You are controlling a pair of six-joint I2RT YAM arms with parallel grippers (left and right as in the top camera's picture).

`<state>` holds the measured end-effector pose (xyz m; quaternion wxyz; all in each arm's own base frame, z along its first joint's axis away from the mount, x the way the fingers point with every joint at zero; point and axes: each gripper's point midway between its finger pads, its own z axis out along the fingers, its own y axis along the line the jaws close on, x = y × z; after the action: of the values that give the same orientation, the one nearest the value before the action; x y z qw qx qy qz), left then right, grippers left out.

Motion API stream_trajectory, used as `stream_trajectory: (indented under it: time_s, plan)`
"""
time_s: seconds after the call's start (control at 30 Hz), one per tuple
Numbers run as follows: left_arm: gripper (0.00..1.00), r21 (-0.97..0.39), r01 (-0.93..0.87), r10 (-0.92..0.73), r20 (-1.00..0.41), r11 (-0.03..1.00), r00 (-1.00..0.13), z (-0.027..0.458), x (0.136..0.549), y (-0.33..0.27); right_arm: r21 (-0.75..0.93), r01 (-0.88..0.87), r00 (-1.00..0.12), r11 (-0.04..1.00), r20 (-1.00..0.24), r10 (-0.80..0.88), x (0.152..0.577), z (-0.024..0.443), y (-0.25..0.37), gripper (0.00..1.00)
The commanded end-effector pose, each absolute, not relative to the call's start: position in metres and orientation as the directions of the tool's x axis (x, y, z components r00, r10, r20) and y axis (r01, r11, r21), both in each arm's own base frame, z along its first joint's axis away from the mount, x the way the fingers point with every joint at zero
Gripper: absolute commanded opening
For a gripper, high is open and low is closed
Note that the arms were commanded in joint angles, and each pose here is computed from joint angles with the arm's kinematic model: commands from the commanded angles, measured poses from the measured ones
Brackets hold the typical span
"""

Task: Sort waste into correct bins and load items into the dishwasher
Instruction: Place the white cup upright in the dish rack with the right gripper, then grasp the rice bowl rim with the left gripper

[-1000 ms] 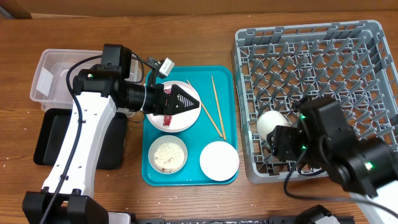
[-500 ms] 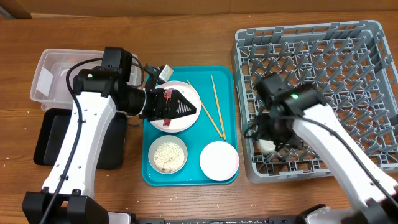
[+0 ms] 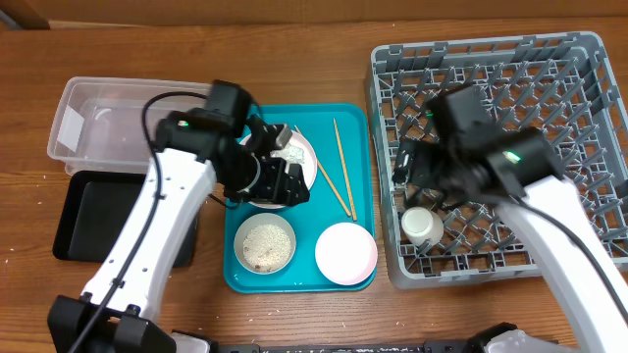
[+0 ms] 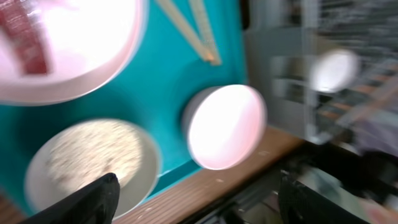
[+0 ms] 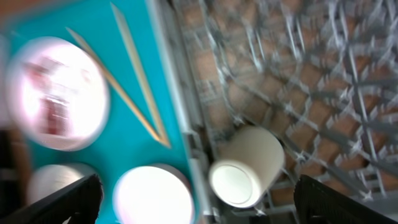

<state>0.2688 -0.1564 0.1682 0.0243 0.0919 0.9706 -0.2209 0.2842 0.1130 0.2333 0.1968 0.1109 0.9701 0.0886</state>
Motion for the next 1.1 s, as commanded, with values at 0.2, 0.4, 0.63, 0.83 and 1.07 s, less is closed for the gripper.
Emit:
stream_trajectory:
  time_s: [0.2,0.4,0.63,0.83,1.07]
  plan:
    - [0.59,-0.081,-0.003,-0.008,-0.063,0.997,-0.998,0.104,0.252,-0.146,0.338,0.104,-0.795,0.935,-0.537,0.283,0.257,0.305,0.101,1.0]
    - [0.47,-0.048,-0.054,-0.057,-0.052,0.997,-0.997,0.046,0.234,-0.157,0.37,0.062,-0.815,0.927,-0.518,0.261,0.252,0.305,0.111,0.99]
    - [0.19,-0.049,-0.032,-0.034,-0.036,0.998,-0.999,0.024,0.232,-0.166,0.369,0.063,-0.816,0.927,-0.516,0.261,0.253,0.305,0.111,0.99]
    - [0.04,-0.023,-0.025,-0.026,-0.047,0.999,-0.999,0.023,0.234,-0.161,0.369,0.063,-0.816,0.927,-0.516,0.261,0.253,0.305,0.111,0.99]
    - [0.04,-0.026,-0.018,-0.019,-0.003,1.0,-1.0,0.046,0.223,-0.159,0.366,0.065,-0.815,0.928,-0.518,0.261,0.253,0.305,0.11,0.99]
